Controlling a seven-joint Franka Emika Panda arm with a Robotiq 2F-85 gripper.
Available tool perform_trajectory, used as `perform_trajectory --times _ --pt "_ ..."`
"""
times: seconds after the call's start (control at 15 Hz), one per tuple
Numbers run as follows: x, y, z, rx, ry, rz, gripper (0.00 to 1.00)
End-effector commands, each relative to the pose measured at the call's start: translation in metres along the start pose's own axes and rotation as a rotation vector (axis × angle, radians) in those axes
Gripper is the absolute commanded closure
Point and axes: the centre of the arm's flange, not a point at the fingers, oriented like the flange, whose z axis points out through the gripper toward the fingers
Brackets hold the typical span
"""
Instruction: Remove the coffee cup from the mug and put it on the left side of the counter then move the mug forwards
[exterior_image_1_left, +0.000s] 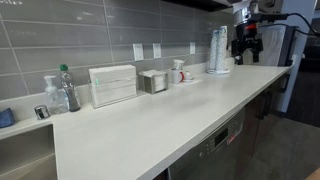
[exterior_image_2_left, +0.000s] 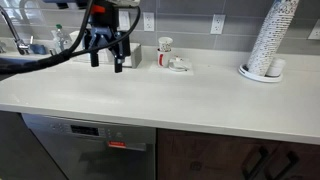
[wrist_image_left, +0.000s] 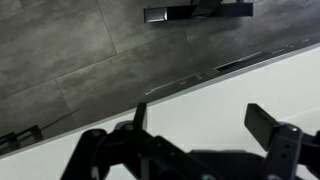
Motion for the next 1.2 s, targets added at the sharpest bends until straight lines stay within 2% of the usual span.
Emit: perform_trajectory --times 0.0,0.53,0.6,0.73,1.13 --pt "0.000 0.000 0.000 0.000 0.000 0.000 0.00" --pt "0.000 0.000 0.000 0.000 0.000 0.000 0.00" --pt "0.013 -0.009 -0.006 0.056 -0.001 0.117 0.00" --pt "0.036 -0.019 -0.022 0.135 0.009 0.199 0.00" --pt "0.108 -0.034 -0.062 0.296 0.055 0.484 0.00"
